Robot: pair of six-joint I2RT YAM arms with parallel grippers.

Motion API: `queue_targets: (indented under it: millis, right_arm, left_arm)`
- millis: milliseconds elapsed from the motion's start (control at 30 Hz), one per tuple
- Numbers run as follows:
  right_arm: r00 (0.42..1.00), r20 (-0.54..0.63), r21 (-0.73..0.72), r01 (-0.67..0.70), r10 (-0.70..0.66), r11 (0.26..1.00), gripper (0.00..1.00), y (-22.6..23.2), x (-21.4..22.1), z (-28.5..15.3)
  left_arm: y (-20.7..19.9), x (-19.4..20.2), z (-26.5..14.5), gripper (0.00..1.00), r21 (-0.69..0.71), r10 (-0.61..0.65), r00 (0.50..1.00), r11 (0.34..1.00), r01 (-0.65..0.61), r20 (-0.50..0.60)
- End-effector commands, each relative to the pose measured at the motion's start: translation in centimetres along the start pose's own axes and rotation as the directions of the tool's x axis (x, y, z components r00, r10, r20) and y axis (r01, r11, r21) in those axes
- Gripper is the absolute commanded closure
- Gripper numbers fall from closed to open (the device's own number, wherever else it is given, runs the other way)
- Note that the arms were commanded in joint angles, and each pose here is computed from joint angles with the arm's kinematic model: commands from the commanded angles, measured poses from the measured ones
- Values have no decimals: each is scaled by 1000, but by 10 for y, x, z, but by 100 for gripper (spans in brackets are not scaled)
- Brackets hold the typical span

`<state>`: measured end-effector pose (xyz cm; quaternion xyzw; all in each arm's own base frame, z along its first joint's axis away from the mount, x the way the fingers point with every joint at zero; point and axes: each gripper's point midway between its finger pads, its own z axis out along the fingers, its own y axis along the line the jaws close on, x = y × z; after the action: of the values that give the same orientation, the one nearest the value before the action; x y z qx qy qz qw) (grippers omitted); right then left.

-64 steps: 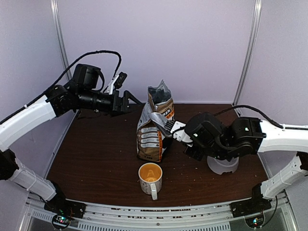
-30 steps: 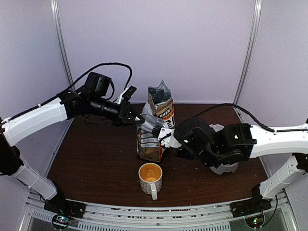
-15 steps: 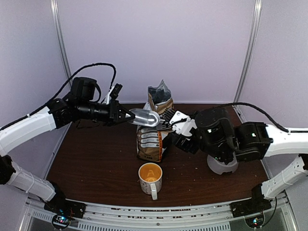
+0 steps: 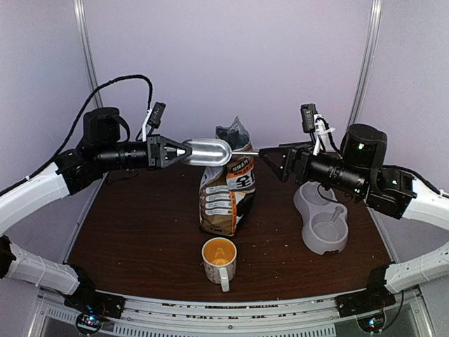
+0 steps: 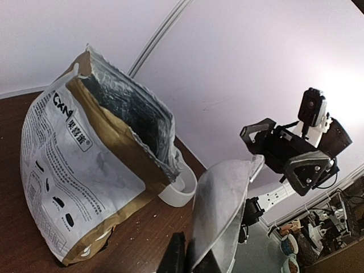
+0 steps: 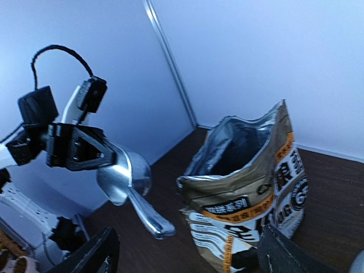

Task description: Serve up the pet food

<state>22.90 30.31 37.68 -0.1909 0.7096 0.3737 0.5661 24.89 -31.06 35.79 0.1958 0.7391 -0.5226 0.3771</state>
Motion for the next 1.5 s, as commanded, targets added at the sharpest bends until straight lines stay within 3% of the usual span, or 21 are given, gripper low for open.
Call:
queue_targets:
  millis: [0,133,500,700,967,1200,1467]
  right_arm:
    - [975,-46,-348,-221,219,911,14,56,-13,-3]
    - [969,-84,-327,-245,230,913,16,55,-11,9]
    - [963,-141,-313,-261,227,913,54,59,-4,30]
    - [962,-162,-319,-260,217,911,63,60,-1,32]
    - [963,-199,-338,-243,183,909,66,68,8,33]
    - [964,-201,-349,-237,175,907,75,71,8,32]
    - [966,-191,-343,-233,175,910,100,70,6,31]
  left_arm:
    - [-21,-11,-5,100,81,101,994,991,-104,40]
    - [-28,-9,-5,100,119,128,991,984,-131,28]
    - [-32,-2,-3,100,163,135,991,977,-134,5]
    - [-35,-1,-1,100,173,135,991,976,-133,1]
    - [-35,0,1,100,168,129,992,978,-127,0]
    - [-37,0,2,100,173,129,992,977,-128,0]
    - [-36,3,2,100,165,138,990,977,-135,-6]
